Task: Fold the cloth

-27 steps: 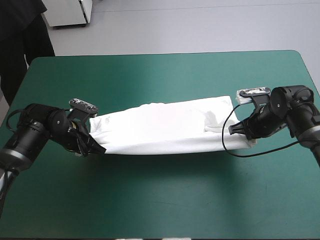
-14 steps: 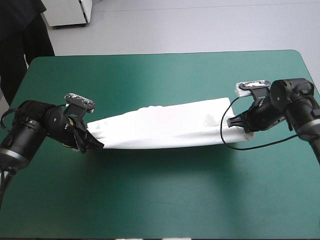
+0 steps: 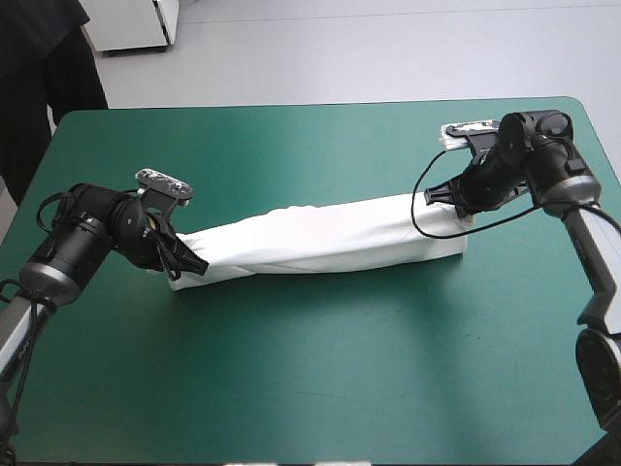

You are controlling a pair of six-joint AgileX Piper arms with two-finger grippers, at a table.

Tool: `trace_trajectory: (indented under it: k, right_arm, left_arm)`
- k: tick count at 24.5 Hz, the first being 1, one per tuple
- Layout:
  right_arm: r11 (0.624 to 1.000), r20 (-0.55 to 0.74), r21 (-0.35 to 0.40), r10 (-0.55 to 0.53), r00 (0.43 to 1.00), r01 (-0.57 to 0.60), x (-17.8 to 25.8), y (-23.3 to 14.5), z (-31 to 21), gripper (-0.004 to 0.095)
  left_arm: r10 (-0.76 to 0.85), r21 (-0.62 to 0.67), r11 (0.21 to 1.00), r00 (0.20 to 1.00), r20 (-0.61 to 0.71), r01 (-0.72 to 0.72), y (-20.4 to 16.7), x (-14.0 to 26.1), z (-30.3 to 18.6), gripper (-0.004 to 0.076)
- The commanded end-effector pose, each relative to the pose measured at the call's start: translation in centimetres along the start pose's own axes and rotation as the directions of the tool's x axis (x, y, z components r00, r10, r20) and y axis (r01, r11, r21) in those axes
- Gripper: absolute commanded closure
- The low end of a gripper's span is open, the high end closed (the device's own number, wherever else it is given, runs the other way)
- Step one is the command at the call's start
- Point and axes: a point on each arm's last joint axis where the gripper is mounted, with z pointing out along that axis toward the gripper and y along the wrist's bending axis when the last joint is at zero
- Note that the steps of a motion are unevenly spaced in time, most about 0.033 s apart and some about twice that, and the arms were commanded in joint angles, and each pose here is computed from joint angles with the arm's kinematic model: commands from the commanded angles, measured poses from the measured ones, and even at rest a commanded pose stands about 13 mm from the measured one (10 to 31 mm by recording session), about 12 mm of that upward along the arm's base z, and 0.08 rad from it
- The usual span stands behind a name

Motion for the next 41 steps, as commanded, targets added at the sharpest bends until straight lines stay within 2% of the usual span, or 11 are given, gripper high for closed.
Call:
trace_trajectory:
  k: [1, 12, 18, 25, 27, 31, 34, 37, 41]
  right_arm:
    - [1.0, 0.125, 0.012, -0.012, 0.992, 0.01, -1.7, -0.1, -1.9, 0.0921]
    - [1.0, 0.118, -0.014, -0.022, 0.993, 0.024, -5.0, -0.3, 2.8, 0.0921]
    - [0.999, 0.07, -0.016, -0.032, 0.997, 0.034, -5.8, -0.5, 6.3, 0.0921]
    - [0.997, 0.085, -0.063, -0.043, 0.995, 0.049, -6.6, -0.5, 8.1, 0.092]
    - [0.991, 0.09, -0.109, -0.068, 0.994, 0.077, -6.6, -0.9, 8.0, 0.0876]
    - [0.988, 0.091, -0.15, -0.025, 0.996, 0.038, -6.7, -2.3, 7.3, 0.0645]
    - [0.986, 0.17, -0.167, 0.003, 0.985, 0.026, -7.5, -3.6, 4.3, 0.051]
    - [0.973, 0.226, -0.23, 0.027, 0.974, 0.027, -7.3, -4.3, 1.1, 0.0486]
    - [0.975, 0.249, -0.224, 0.058, 0.967, 0.0, -6.1, -6.0, -2.2, 0.0483]
  left_arm:
    - [0.006, -0.074, 0.997, 0.992, 0.127, 0.003, 0.7, -1.7, -1.0, 0.0731]
    - [0.031, -0.073, 0.997, 0.997, 0.074, -0.025, 0.8, -4.8, 4.3, 0.0731]
    - [0.053, -0.085, 0.995, 0.997, 0.052, -0.048, 0.9, -5.4, 6.7, 0.0731]
    - [-0.036, -0.094, 0.995, 0.999, 0.034, 0.039, 3.2, -5.1, 8.1, 0.0731]
    - [-0.074, -0.062, 0.995, 0.997, 0.04, 0.076, 3.4, -5.2, 7.9, 0.0727]
    - [-0.063, 0.012, 0.998, 0.997, 0.042, 0.063, 2.8, -5.3, 7.9, 0.0699]
    - [-0.069, 0.022, 0.997, 0.997, 0.035, 0.068, 2.8, -5.6, 7.1, 0.0661]
    - [-0.057, 0.003, 0.998, 0.998, 0.041, 0.057, 3.3, -6.6, 5.2, 0.0621]
    - [-0.073, -0.002, 0.997, 0.991, 0.11, 0.074, 3.8, -7.6, 1.1, 0.054]
